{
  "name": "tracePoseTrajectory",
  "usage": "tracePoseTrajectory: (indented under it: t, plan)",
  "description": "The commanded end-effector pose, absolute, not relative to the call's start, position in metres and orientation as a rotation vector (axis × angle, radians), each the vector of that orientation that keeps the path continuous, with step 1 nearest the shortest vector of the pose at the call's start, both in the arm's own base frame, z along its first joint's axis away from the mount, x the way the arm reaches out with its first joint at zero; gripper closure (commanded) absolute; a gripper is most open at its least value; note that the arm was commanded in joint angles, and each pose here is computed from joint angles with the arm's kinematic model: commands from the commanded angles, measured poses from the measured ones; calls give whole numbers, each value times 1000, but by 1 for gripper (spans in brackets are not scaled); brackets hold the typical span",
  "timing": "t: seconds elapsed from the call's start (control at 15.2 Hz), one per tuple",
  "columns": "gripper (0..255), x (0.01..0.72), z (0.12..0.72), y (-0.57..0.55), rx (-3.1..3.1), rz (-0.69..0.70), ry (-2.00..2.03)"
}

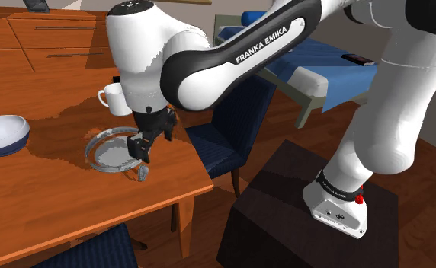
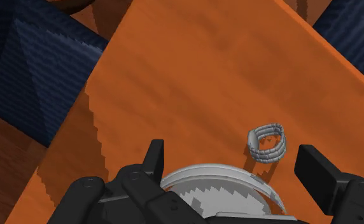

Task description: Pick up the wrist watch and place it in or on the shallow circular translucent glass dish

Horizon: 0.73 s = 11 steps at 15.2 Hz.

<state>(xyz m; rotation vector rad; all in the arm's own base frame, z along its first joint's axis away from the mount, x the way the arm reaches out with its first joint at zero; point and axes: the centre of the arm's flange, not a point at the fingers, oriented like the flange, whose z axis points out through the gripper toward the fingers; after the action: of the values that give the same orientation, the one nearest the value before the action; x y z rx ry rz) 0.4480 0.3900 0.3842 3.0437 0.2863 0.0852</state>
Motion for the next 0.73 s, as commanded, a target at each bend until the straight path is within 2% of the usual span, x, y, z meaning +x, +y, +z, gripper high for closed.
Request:
tracePoseTrajectory:
  t: [0.0,0.26,0.66]
  plan:
    - [0,454,368,415,3029,87,299]
    - [0,464,345,454,3005,86,322]
    - [0,466,313,451,3005,86,322]
